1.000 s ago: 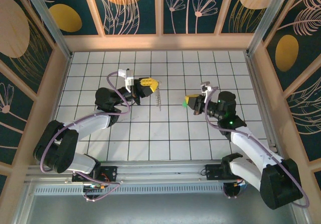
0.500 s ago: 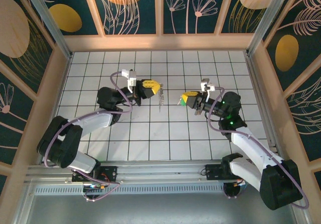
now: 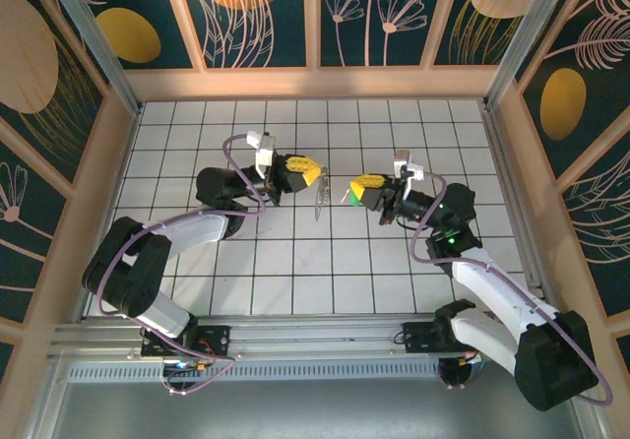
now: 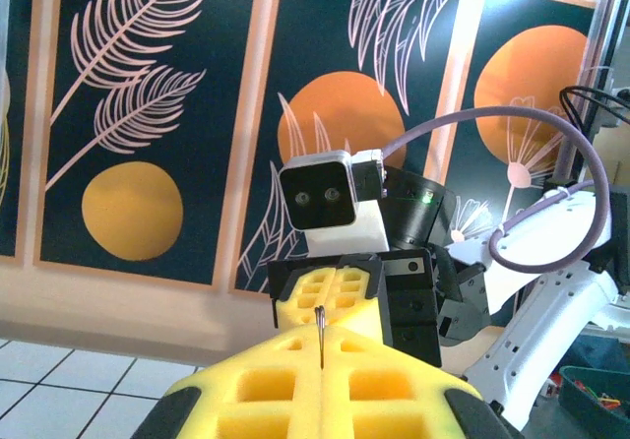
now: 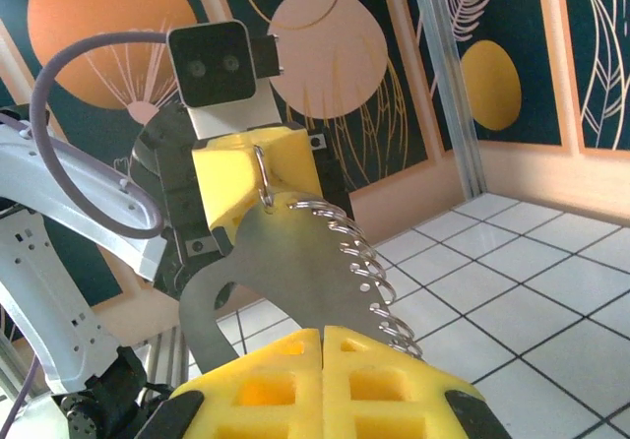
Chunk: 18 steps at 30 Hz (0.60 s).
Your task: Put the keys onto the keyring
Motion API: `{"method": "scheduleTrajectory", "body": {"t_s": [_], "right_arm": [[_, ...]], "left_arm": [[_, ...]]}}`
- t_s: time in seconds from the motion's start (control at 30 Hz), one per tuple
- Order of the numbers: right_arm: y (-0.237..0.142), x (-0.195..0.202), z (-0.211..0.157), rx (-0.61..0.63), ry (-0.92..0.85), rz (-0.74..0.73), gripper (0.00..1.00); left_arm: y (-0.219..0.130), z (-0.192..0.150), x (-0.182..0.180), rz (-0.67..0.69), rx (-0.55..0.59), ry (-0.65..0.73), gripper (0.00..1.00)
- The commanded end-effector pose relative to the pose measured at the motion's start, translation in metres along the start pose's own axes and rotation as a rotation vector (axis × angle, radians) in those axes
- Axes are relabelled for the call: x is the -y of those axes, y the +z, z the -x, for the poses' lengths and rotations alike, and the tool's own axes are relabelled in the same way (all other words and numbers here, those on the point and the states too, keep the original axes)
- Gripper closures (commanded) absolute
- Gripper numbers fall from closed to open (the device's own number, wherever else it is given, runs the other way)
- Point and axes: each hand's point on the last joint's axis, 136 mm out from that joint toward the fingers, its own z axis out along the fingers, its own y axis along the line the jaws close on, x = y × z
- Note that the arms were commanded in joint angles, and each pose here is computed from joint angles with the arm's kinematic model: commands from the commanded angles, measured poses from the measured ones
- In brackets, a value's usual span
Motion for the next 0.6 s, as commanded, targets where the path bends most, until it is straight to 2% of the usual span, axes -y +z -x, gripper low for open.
{"method": "scheduleTrajectory", "body": {"t_s": [0.0,0.57], "right_arm": [[0.004,-0.016,0.037,0.104,-0.099,0.033,1.00],[0.019,-0.027,0.053,0.189,-0.113,0.085,1.00]], "left_arm": [[0.006,0.011,0.008,-0.045,0.021,0.045,1.00],[0.015,0.006,0.003,-0.029,0.004,0.045,1.00]]}}
